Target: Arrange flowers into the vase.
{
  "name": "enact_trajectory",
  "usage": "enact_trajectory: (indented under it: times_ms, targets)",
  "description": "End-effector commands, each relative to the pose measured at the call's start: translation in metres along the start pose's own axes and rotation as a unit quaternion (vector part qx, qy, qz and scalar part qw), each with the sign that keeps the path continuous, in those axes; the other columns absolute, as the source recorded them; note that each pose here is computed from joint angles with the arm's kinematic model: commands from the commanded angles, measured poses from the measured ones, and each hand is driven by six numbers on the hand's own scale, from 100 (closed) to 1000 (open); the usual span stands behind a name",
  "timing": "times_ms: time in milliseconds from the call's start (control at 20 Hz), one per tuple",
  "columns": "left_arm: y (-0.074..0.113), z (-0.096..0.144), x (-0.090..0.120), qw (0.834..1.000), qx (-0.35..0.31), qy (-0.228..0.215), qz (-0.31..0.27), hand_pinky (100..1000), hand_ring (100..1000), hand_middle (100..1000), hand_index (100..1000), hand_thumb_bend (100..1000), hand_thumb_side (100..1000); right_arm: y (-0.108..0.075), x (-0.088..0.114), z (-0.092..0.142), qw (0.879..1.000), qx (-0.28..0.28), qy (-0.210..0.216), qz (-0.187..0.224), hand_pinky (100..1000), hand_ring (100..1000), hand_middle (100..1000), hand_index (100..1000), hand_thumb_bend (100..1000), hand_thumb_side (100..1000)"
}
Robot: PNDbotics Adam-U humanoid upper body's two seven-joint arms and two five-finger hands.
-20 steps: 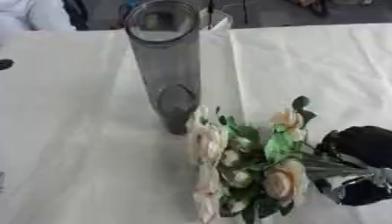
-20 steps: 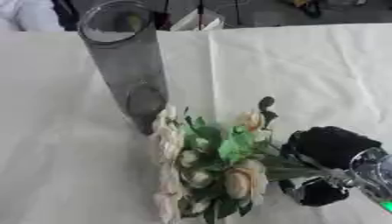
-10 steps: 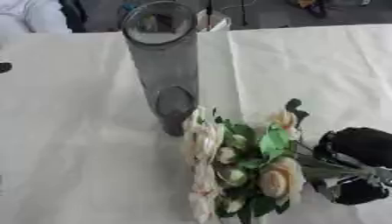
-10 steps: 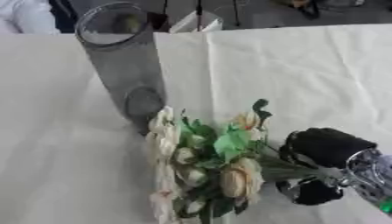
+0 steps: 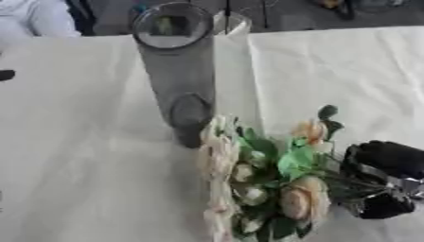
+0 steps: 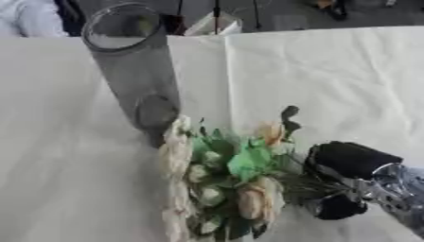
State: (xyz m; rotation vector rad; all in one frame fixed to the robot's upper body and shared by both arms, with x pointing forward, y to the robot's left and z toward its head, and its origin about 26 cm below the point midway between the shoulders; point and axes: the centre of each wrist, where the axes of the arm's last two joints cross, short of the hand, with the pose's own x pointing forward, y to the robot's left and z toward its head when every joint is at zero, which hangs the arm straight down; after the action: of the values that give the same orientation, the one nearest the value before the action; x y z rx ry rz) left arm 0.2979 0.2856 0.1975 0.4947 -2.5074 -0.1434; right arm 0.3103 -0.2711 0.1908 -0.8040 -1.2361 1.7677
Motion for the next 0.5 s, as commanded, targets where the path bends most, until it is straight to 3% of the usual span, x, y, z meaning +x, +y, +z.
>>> enact_trajectory:
  times_ms: [50, 150, 350, 500]
  targets:
    - [0.001, -0.006, 0.006, 1.000, -0.003, -0.016, 0.000, 722, 859, 815, 902, 100, 1000, -0.002, -0.013, -0.001, 0.999, -0.020, -0.004, -0.028, 131, 161, 173, 290, 100, 378]
    - [0.001, -0.006, 0.006, 1.000, -0.003, -0.016, 0.000, 720, 857, 812, 899, 100, 1000, 0.000, -0.018, -0.003, 0.999, -0.029, -0.010, -0.041, 100, 106, 120, 238, 100, 395]
    - [0.000, -0.006, 0.006, 1.000, -0.005, -0.016, 0.001, 719, 855, 809, 892, 100, 1000, 0.004, -0.027, -0.007, 0.997, -0.046, -0.015, -0.058, 100, 100, 100, 187, 100, 389]
    - [0.000, -0.006, 0.006, 1.000, -0.006, -0.016, 0.000, 716, 851, 804, 885, 100, 1000, 0.004, -0.031, -0.008, 0.996, -0.061, -0.018, -0.059, 100, 100, 100, 134, 100, 438]
